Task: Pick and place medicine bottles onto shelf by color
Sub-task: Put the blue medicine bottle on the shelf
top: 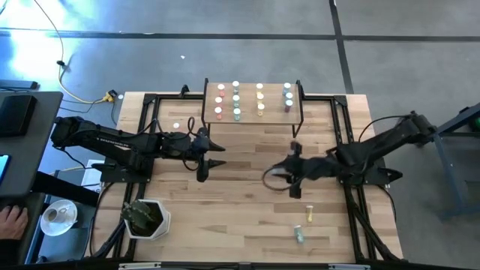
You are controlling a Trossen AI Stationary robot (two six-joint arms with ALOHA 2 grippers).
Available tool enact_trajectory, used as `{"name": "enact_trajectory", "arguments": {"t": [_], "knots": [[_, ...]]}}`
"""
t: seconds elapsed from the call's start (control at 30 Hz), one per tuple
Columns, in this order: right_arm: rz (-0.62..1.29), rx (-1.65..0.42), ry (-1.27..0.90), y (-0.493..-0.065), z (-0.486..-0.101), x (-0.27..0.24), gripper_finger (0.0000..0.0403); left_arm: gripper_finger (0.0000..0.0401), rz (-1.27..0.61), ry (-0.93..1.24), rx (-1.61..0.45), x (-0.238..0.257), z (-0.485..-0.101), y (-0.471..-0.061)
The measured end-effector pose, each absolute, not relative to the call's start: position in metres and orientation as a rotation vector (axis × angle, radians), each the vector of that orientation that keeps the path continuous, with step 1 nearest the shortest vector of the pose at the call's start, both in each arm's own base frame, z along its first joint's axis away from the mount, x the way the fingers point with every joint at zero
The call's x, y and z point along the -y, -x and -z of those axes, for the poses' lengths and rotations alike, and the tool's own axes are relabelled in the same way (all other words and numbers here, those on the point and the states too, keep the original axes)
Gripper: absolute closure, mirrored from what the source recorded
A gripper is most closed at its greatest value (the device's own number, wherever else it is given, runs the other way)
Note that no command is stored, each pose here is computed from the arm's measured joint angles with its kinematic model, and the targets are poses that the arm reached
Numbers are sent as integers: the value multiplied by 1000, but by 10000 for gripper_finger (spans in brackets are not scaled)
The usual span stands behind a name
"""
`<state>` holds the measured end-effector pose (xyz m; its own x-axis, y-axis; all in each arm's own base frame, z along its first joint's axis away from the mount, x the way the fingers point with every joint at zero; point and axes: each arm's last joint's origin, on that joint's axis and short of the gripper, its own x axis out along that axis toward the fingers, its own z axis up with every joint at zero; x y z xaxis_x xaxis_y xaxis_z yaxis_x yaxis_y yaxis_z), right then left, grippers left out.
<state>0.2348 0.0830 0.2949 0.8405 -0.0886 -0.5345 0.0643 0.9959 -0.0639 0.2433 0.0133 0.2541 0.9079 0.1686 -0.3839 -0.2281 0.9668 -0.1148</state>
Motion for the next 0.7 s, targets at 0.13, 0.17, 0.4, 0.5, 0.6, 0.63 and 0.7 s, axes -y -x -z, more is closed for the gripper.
{"name": "enact_trajectory", "arguments": {"t": [0.13,0.17,0.4,0.5,0.6,0.63,0.7], "knots": [[132,-513,46,-220,-311,-67,296,176,-206,158,-391,-13,-253,-243],[146,-501,41,-217,-315,-63,296,176,-206,158,-393,-13,-253,-243],[235,-404,-13,-194,-337,-38,296,176,-206,158,-393,-13,-253,-243],[260,-373,-34,-186,-345,-29,296,176,-207,158,-395,-13,-253,-243],[285,-370,-47,-179,-356,-20,296,176,-207,158,-398,-13,-253,-243],[297,-376,-48,-177,-360,-17,296,176,-207,158,-400,-13,-252,-243],[328,-402,-44,-172,-367,-10,296,176,-207,158,-400,-13,-252,-243]]}}
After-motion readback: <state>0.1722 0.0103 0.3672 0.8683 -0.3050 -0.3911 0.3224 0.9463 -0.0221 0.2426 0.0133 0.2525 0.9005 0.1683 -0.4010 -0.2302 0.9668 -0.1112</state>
